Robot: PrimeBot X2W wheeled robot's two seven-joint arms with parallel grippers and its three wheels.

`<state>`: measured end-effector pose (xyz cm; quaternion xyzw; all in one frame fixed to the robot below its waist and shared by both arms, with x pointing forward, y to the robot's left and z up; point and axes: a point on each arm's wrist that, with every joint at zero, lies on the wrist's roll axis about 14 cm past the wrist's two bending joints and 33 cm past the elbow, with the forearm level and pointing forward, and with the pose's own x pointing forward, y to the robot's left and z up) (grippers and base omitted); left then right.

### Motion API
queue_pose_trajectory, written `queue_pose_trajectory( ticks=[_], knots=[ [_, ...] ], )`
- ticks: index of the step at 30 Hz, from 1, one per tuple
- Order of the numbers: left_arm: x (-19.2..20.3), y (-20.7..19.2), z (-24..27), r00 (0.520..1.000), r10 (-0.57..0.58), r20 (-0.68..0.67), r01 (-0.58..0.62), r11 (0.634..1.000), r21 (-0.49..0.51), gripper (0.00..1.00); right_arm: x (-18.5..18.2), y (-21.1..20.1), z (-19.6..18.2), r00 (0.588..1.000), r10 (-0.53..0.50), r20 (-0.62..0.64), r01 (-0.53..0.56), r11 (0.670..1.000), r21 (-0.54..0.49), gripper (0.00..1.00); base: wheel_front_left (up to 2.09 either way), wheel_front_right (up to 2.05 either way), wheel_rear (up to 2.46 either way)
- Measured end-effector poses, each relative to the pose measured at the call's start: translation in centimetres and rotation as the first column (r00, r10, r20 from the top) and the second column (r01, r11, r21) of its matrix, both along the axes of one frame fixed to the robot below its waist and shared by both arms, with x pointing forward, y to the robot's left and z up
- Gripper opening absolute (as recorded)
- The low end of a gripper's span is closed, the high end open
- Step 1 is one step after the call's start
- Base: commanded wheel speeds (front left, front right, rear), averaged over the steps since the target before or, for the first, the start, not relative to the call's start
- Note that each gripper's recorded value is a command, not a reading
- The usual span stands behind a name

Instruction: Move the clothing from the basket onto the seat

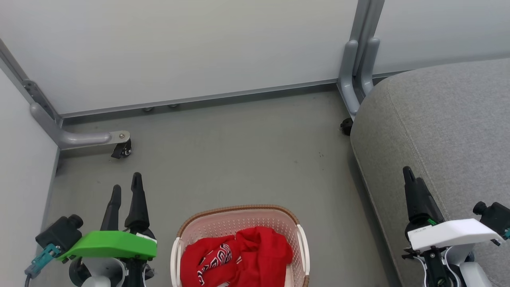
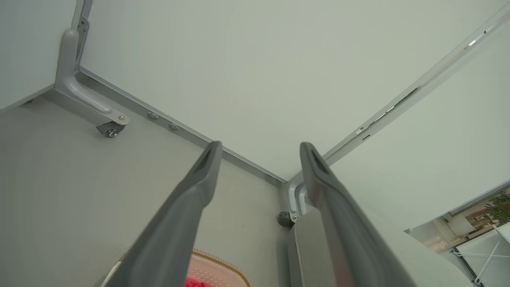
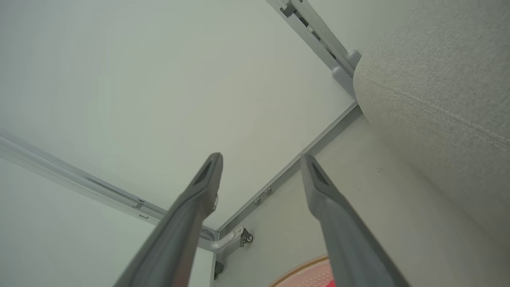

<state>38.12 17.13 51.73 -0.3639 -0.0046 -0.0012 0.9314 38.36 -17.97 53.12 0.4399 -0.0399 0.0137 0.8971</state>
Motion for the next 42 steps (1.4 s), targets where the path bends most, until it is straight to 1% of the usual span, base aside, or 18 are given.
queue_pose_trajectory(
  ticks=[9, 10, 19, 31, 42],
  knots=[
    [-0.2, -0.4, -0.2, 1.0, -0.004, 0.005, 0.003, 0.989, 0.15, 1.0, 0.0, 0.2, 0.7, 0.999, -0.004, 0.032, 0.008, 0.992, -0.126, 1.0, 0.0, 0.0, 0.0],
    [-0.2, -0.4, -0.3, 1.0, -0.005, 0.001, 0.005, 0.985, 0.174, 1.0, 0.0, 0.2, 0.8, 0.999, -0.002, 0.034, 0.007, 0.99, -0.141, 1.0, 0.0, 0.0, 0.0],
    [-0.3, -0.7, -0.2, 1.0, -0.008, 0.015, 0.003, 0.957, 0.289, 1.0, -0.1, 0.9, 0.9, 0.999, 0.012, 0.048, 0.001, 0.964, -0.266, 1.0, 0.0, 0.0, 0.0],
    [-0.4, -1.2, -0.2, 0.999, -0.02, 0.03, 0.006, 0.911, 0.412, 1.0, 0.0, 1.3, 0.6, 0.998, 0.022, 0.053, 0.0, 0.922, -0.386, 1.0, 0.0, 0.0, 0.0],
    [-0.5, -1.2, 0.2, 0.998, -0.019, 0.057, -0.011, 0.872, 0.49, 1.0, 0.1, 2.0, 0.6, 0.997, 0.041, 0.067, -0.004, 0.881, -0.474, 1.0, 0.0, 0.0, 0.0]
  ],
)
